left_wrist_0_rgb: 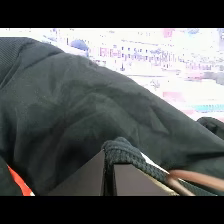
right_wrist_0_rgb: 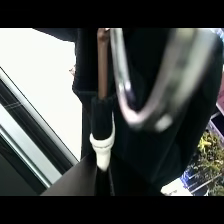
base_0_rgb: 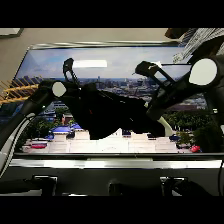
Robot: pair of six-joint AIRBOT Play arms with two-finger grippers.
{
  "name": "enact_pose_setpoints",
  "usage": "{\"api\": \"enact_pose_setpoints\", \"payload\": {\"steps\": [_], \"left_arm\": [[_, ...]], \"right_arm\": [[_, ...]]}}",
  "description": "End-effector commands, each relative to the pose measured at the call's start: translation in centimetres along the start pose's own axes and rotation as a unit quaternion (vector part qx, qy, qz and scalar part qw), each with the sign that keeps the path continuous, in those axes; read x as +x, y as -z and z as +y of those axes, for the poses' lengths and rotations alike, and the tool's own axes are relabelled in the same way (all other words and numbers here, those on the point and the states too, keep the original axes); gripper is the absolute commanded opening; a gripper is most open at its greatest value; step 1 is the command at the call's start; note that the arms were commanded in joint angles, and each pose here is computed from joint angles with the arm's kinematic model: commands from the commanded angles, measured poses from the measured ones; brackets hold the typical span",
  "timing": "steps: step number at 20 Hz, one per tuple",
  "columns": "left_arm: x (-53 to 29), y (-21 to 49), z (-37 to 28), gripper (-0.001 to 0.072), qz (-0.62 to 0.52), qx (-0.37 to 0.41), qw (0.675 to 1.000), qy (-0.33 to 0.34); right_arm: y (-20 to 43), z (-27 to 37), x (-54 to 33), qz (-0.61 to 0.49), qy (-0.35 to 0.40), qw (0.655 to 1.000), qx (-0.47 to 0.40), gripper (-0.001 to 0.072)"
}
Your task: Fold the clothes and pants, and hang the long-sleeved shirts on hangers.
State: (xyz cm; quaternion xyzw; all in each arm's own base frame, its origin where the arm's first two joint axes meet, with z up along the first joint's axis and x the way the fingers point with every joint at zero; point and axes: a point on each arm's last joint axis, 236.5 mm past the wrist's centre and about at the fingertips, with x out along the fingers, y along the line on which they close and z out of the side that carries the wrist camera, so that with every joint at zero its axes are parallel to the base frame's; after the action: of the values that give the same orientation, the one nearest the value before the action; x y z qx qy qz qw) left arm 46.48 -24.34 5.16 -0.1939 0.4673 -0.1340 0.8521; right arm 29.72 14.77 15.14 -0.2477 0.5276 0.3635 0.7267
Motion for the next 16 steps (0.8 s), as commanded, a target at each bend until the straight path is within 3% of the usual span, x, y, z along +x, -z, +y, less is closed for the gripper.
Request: {"api": "enact_pose_setpoints", "payload": {"steps": [1, 16], "left_arm": [[0.5, 0.0, 0.5, 0.0025, 0.003, -0.002, 1.000, -0.004], [-1.4, -2.9, -1.6, 0.0025, -0.029, 0.028, 0.999, 0.014]], "right_arm": [[1.2, 0.4, -0.6, 0.019, 0.003, 1.000, 0.011, 0.0025], [0.5, -1.3, 3.7, 0.055, -0.012, 0.998, 0.012, 0.0025]]}}
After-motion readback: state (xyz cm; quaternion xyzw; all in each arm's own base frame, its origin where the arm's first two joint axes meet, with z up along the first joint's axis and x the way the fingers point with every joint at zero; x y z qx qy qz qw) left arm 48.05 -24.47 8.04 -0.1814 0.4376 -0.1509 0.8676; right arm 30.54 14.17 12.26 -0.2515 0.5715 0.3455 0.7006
